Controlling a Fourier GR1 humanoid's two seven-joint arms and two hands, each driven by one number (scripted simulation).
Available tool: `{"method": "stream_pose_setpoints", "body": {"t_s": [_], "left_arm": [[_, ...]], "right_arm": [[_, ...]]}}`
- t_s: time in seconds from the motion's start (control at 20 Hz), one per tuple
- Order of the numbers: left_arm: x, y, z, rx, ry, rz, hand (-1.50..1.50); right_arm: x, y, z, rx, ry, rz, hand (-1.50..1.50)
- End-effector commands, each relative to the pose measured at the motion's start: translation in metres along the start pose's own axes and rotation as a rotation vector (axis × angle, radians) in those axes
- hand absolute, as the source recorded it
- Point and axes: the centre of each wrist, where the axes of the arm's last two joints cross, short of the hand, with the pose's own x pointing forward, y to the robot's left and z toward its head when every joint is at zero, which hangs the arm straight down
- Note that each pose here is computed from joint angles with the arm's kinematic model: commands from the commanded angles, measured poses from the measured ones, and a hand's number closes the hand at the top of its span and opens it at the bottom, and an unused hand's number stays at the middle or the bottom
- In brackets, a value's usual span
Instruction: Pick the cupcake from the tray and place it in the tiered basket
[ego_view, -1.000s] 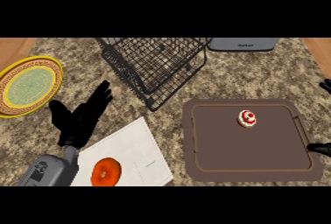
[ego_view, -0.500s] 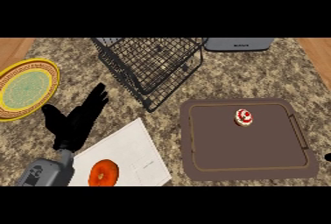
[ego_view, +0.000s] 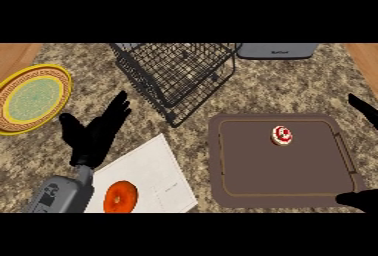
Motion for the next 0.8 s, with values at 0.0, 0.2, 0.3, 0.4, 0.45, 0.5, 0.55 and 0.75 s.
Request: {"method": "stream_pose_setpoints", "body": {"t_s": [0.0,0.2,0.3,0.4,0.45,0.5,0.55,0.75], "left_arm": [[0.008,0.006,0.006,-0.026,-0.006,-0.015,0.00],[-0.008,0.013,0.012,-0.025,-0.006,-0.005,0.00],[-0.008,-0.002,0.010,0.003,0.010,-0.008,0.00],[-0.012,0.021,0.008,-0.009,-0.005,-0.005,0.00],[0.002,-0.011,0.003,-0.012,-0.001,-0.005,0.00],[-0.010,0.006,-0.006,-0.011,-0.004,0.013,0.00],[0.000,0.007,0.000,-0.008,0.012,-0.013,0.00],[-0.009,0.004,0.009,-0.005,0.001,-0.014,0.00]], "right_arm": [[-0.001,0.007,-0.006,0.002,0.108,0.091,-1.50],[0.025,0.034,0.002,0.042,0.134,0.140,-1.50],[0.022,0.034,0.006,0.057,0.140,0.122,-1.50],[0.017,0.038,-0.017,0.066,0.155,0.113,-1.50],[0.006,0.040,-0.005,0.090,0.160,0.109,-1.50],[-0.002,0.043,-0.010,0.112,0.158,0.114,-1.50],[-0.002,0.038,-0.016,0.102,0.168,0.111,-1.50],[-0.013,0.070,-0.002,0.091,0.195,0.147,-1.50]]}}
